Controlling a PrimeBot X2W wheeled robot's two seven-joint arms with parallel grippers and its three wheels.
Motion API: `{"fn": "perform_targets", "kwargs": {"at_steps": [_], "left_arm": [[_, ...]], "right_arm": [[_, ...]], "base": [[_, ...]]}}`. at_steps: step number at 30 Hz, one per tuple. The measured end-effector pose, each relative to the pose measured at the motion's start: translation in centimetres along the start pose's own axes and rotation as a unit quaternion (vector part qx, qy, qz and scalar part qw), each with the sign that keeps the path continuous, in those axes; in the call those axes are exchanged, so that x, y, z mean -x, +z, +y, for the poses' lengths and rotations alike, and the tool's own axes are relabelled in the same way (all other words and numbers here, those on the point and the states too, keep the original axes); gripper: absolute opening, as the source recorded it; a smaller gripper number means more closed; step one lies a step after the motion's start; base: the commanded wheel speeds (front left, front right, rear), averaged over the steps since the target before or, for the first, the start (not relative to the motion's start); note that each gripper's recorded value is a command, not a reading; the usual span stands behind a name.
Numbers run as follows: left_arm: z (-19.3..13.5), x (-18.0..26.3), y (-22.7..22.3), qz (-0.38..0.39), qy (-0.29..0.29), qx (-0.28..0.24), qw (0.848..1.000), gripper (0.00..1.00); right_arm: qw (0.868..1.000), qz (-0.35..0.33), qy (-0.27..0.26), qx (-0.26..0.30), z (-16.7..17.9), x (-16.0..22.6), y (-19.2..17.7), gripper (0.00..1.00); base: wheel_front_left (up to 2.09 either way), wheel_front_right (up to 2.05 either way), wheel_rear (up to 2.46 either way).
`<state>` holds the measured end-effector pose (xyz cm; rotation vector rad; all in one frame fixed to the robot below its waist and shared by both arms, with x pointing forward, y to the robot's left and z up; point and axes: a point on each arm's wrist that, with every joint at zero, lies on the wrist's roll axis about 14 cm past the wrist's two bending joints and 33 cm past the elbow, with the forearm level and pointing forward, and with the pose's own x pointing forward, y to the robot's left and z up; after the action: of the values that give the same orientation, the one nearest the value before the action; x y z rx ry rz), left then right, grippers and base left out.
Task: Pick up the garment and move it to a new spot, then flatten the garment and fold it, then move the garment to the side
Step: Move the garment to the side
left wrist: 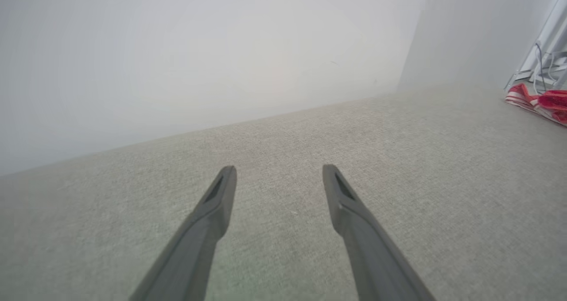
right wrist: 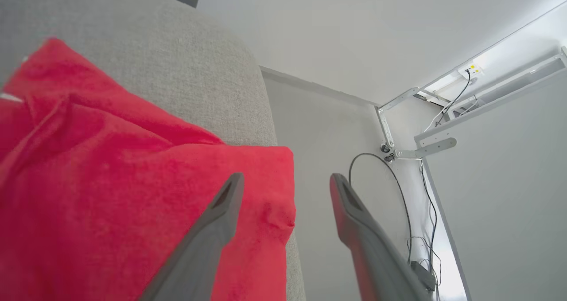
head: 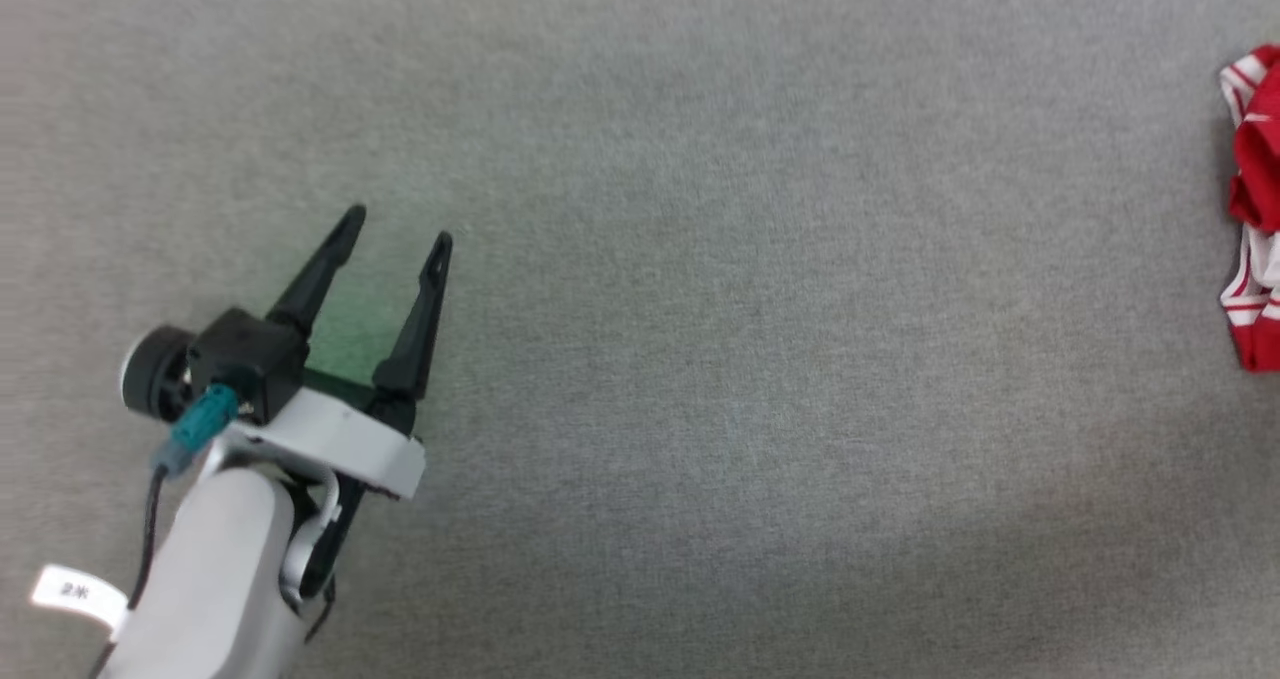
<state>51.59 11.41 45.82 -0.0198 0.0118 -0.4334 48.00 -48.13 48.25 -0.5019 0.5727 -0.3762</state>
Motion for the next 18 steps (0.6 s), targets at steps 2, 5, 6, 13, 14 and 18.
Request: {"fn": "perform_targets", "kwargs": {"at_steps": [2, 5, 6, 13, 14, 18], "left_arm": [[0.2, 0.9, 0.6, -0.002, 0.009, 0.004, 1.000, 1.00], [0.8, 2.5, 1.3, -0.003, 0.026, 0.006, 1.000, 1.00], [1.1, 3.1, 1.4, -0.003, 0.034, 0.007, 0.999, 1.00], [2.8, 8.2, 2.3, 0.000, 0.096, 0.006, 0.995, 1.00], [3.0, 8.9, 2.4, 0.000, 0.105, 0.005, 0.994, 1.00], [3.9, 12.3, 2.8, 0.000, 0.144, 0.006, 0.990, 1.00]], "right_arm": [[1.000, -0.019, 0.004, -0.024, 0.3, 0.5, 0.6, 1.00], [0.998, -0.042, 0.016, -0.047, 1.3, 1.4, 1.2, 1.00], [0.997, -0.055, 0.023, -0.047, 1.8, 1.7, 1.5, 1.00], [0.984, -0.131, 0.092, -0.077, 7.6, 4.4, 3.9, 1.00], [0.981, -0.142, 0.102, -0.078, 8.3, 4.9, 4.4, 1.00], [0.971, -0.173, 0.140, -0.091, 11.2, 7.2, 5.3, 1.00]], "base": [[0.00, 0.00, 0.00], [0.00, 0.00, 0.00], [0.00, 0.00, 0.00], [0.00, 0.00, 0.00], [0.00, 0.00, 0.00], [0.00, 0.00, 0.00]]}}
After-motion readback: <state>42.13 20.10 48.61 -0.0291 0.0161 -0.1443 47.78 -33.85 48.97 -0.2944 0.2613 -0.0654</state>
